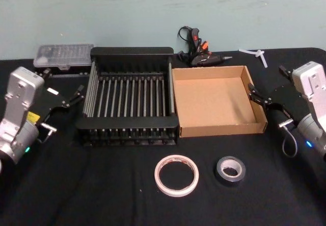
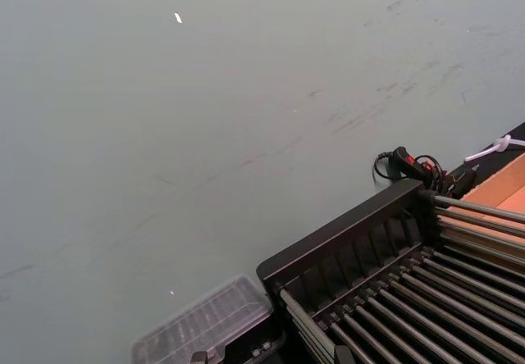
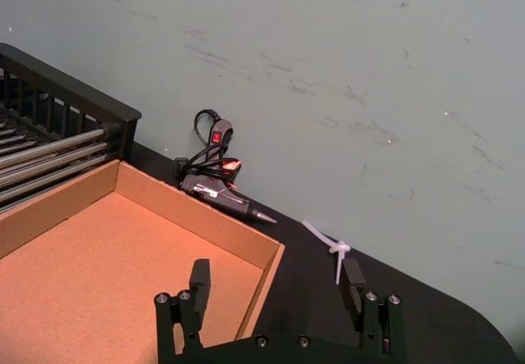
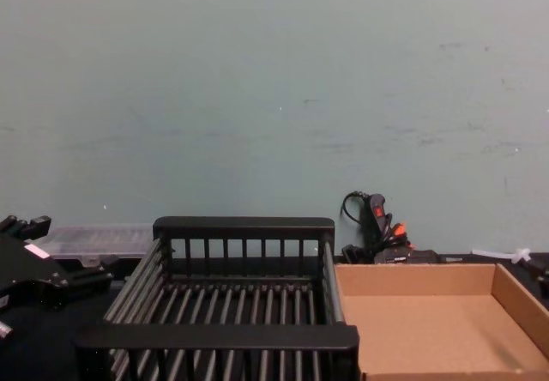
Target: Pick up the white tape and place it into the black box , Pick up the silver tape and place it into the brown box.
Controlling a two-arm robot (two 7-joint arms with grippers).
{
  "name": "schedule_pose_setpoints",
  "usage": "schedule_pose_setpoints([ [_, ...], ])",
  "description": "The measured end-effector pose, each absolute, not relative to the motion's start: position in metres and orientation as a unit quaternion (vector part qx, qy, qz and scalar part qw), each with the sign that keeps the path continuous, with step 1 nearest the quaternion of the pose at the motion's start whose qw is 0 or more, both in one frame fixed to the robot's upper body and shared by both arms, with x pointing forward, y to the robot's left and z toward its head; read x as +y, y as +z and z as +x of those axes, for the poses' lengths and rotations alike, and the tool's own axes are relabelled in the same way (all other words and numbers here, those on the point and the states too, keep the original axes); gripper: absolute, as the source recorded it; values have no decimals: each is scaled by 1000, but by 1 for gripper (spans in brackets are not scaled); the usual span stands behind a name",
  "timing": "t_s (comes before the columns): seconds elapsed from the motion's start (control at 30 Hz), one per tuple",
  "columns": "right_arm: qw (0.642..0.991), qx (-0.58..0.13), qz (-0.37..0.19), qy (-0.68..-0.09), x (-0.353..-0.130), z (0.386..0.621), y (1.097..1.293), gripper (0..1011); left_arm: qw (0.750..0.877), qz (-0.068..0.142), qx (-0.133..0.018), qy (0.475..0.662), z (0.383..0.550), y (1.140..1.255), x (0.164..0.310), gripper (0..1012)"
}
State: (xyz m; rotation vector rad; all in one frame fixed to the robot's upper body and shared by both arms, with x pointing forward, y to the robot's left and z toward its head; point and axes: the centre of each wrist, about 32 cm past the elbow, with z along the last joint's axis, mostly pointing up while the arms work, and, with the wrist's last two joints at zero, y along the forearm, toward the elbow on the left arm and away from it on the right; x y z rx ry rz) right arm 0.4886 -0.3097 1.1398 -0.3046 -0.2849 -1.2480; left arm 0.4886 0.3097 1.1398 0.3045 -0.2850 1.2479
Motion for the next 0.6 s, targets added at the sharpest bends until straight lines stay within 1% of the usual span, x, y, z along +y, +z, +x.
schedule_pose_setpoints([
  [0.6, 791, -132, -142, -580, -310, 489, 1140, 1003, 791, 142, -132, 580, 489, 1140, 310, 1001],
])
